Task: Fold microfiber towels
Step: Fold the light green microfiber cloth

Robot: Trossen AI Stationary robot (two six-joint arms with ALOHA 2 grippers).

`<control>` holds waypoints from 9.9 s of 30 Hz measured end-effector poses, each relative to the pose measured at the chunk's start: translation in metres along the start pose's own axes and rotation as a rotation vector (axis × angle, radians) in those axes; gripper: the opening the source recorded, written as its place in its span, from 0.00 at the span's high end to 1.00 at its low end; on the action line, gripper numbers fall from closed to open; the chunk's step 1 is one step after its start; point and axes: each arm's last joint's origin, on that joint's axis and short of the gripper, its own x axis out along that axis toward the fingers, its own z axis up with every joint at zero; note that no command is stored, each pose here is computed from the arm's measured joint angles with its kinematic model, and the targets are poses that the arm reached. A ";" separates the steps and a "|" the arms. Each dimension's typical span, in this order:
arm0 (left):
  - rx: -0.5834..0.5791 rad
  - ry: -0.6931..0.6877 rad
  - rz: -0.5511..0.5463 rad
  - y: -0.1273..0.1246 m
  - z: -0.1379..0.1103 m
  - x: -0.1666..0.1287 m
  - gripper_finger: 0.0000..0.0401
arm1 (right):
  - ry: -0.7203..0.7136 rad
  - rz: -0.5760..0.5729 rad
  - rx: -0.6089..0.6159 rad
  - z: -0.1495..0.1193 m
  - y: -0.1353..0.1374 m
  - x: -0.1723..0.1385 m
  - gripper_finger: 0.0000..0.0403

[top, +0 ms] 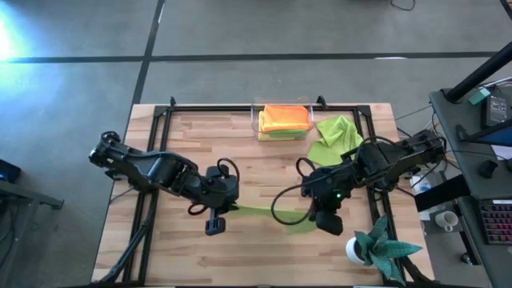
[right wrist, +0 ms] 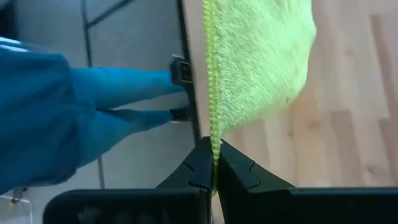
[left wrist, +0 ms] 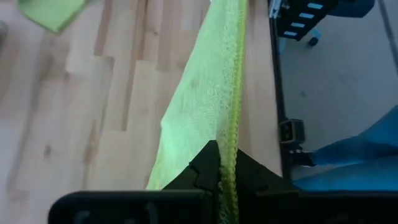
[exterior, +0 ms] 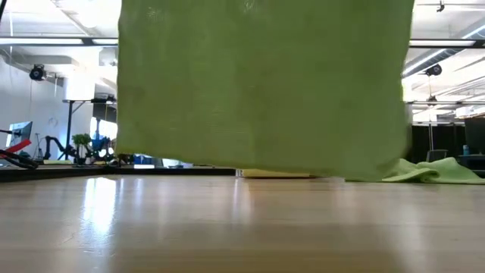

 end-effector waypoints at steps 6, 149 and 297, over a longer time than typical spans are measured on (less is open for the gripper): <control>-0.087 0.023 -0.053 -0.008 -0.002 -0.003 1.00 | -0.046 0.075 -0.028 -0.002 0.012 -0.003 0.98; -0.218 0.092 0.052 0.071 -0.131 0.199 1.00 | 0.104 -0.693 -0.316 -0.030 -0.139 0.179 0.85; -0.209 -0.029 0.166 0.071 -0.137 0.173 0.76 | -0.240 -0.562 0.266 0.038 -0.232 0.206 0.98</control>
